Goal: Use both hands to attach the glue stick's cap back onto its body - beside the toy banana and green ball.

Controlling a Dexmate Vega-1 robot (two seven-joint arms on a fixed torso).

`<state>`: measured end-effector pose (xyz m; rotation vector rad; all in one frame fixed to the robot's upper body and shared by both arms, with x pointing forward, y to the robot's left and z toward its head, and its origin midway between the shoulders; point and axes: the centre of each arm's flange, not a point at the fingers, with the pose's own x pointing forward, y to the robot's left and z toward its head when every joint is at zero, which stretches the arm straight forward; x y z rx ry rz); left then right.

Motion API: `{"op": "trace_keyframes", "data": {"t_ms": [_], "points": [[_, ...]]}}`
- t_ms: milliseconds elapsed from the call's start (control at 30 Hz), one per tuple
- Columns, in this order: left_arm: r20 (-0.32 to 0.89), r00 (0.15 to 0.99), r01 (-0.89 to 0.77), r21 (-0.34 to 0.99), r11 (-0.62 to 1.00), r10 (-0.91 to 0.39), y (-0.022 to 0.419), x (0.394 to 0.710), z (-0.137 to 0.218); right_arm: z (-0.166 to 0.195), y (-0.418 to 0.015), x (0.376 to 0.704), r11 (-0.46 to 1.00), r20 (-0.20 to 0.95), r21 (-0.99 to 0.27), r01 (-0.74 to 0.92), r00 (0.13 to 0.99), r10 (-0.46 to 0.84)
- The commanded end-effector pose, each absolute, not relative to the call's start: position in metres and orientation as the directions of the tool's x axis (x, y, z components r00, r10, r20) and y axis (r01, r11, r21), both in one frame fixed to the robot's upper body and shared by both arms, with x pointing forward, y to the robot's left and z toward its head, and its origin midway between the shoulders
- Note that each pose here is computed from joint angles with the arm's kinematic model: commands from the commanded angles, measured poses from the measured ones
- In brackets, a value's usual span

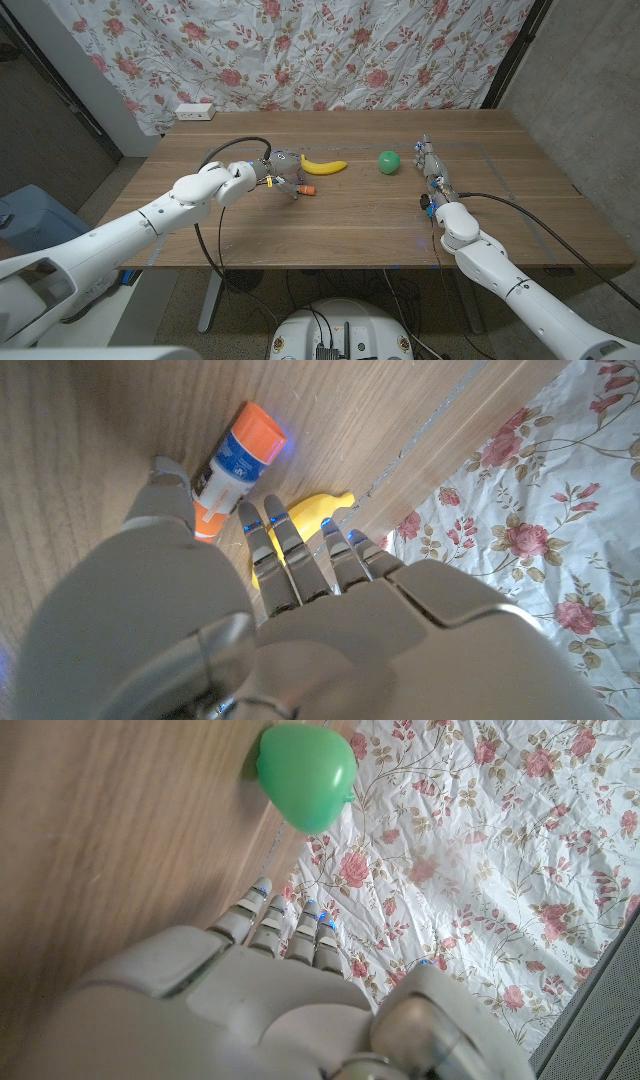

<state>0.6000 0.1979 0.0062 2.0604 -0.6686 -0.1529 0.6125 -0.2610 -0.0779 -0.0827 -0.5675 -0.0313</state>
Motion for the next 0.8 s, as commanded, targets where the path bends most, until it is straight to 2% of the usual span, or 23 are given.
{"op": "trace_keyframes", "data": {"t_ms": [33,533,800], "points": [[0.138,0.864,-0.373,0.821,-0.432,-0.484,0.2,0.594,0.01,-0.079,-0.263,0.613,0.995,0.53,-0.076,0.065,0.848,-0.015],[0.13,0.88,-0.333,0.856,-0.397,-0.458,0.211,0.58,0.013,-0.077,-0.263,0.616,0.995,0.53,-0.08,0.062,0.848,-0.011],[0.161,0.876,-0.299,0.922,-0.248,-0.455,0.225,0.579,0.017,-0.073,-0.265,0.614,0.996,0.528,-0.074,0.053,0.849,-0.006]]}}
